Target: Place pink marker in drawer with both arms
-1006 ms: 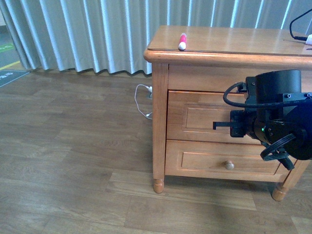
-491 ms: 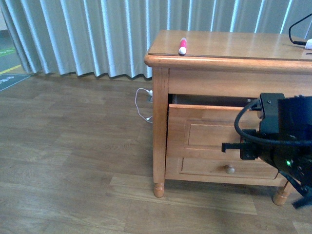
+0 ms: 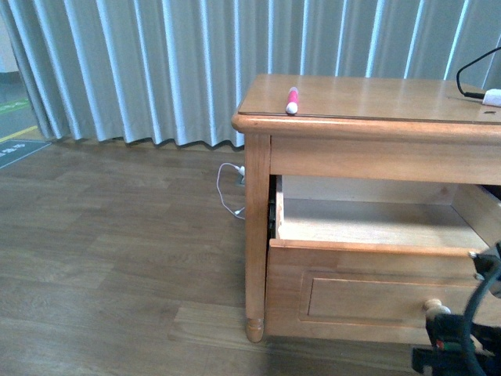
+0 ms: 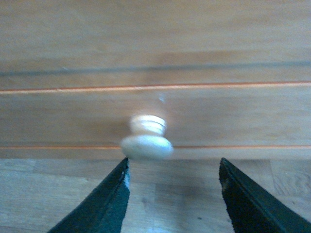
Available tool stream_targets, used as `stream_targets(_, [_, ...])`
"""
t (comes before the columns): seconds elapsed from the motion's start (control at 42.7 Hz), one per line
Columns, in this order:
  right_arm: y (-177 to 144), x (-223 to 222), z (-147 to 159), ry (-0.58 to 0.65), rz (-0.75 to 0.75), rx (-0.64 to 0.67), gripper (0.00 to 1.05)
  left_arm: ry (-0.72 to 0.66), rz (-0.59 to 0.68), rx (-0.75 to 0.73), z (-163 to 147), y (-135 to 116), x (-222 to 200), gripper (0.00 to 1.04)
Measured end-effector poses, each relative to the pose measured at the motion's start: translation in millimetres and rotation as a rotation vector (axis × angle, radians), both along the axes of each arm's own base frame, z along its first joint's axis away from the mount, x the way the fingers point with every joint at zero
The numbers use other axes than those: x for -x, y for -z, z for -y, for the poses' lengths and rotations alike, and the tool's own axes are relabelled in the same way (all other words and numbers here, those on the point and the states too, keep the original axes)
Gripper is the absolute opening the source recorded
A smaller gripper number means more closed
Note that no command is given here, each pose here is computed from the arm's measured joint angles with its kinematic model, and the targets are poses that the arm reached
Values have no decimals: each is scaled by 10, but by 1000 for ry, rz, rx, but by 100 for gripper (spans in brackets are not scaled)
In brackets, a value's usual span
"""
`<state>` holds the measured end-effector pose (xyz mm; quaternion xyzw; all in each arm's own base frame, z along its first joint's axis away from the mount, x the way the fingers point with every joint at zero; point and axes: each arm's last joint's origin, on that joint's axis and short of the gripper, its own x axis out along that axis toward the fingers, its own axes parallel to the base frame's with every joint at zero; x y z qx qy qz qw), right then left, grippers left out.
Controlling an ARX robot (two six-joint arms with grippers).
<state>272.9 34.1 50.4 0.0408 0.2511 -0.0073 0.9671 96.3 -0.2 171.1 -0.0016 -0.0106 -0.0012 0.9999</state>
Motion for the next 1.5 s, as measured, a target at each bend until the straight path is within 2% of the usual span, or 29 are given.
stream_targets(0.14, [-290, 265, 52, 7, 24, -19, 85, 0, 0, 0, 0, 0, 0, 98])
stream_targets(0.234, [-520, 429, 71, -15, 44, -38, 98, 0, 0, 0, 0, 0, 0, 98])
stream_targets(0.421, [-1014, 775, 205, -20, 95, -74, 96, 0, 0, 0, 0, 0, 0, 98])
stream_targets(0.702, [-1528, 1265, 324, -44, 177, -135, 96, 0, 0, 0, 0, 0, 0, 98])
stream_targets(1.053, [-1570, 1313, 289, -58, 170, -149, 96, 0, 0, 0, 0, 0, 0, 98])
stream_targets(1.17, [-1570, 1313, 289, -58, 170, -149, 96, -172, -111, 1, 33, 44, -36, 98])
stream_targets(1.24, [-1570, 1313, 289, -59, 170, -149, 96, -224, -190, -25, 102, 48, -82, 98])
stream_targets(1.287, [-1570, 1313, 289, -59, 170, -149, 96, -230, -193, -39, 164, -11, -128, 98])
stream_targets(1.357, [-1570, 1313, 288, -59, 170, -149, 96, -190, -155, -29, 271, -271, -291, 98])
stream_targets(1.498, [-1570, 1313, 288, -58, 170, -149, 96, -63, -84, -29, 492, -695, -844, 98])
